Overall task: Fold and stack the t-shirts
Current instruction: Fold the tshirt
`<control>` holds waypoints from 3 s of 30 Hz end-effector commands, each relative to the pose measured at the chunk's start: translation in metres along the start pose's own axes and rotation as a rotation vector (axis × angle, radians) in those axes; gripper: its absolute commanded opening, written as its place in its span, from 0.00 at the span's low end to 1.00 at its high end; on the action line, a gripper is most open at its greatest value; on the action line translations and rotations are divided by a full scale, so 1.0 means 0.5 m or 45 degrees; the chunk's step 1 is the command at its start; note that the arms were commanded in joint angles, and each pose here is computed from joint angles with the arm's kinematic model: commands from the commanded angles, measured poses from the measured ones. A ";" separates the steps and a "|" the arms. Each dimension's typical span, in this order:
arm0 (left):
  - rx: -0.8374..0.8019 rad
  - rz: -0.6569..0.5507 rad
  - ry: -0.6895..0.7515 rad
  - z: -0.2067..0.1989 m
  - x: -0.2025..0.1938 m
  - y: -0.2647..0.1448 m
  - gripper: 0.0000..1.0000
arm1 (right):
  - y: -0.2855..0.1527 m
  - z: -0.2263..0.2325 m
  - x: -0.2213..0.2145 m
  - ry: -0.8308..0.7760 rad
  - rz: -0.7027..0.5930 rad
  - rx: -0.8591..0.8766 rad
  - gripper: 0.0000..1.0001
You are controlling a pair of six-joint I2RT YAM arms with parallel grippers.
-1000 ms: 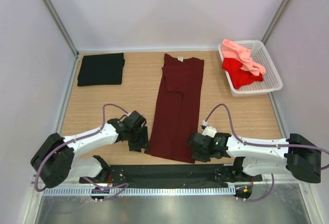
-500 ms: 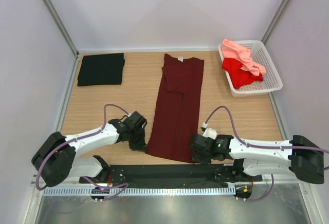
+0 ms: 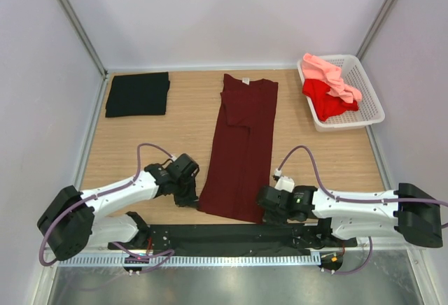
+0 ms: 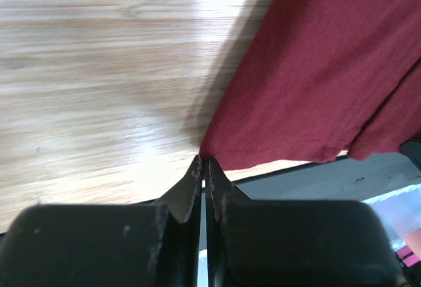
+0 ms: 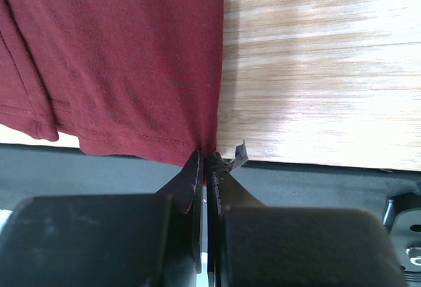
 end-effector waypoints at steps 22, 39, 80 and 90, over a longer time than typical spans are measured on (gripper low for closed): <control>-0.102 0.064 -0.076 -0.121 0.067 -0.029 0.00 | -0.064 0.050 0.113 -0.148 -0.212 -0.080 0.01; -0.075 0.016 -0.166 -0.196 0.366 -0.025 0.00 | -0.084 0.125 0.409 -0.315 -0.329 -0.147 0.01; -0.227 -0.113 -0.188 -0.217 0.711 0.079 0.00 | 0.025 0.110 0.740 -0.195 -0.361 -0.171 0.01; -0.357 -0.195 -0.174 -0.240 0.755 0.056 0.02 | 0.045 0.102 0.790 -0.159 -0.373 -0.166 0.03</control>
Point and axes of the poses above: each gripper's point midway between its finger pads, its own y axis out along the fingers, its own z axis along the line the jaws close on, x = y × z, the point moved 5 cm from there along -y, back along the fingers
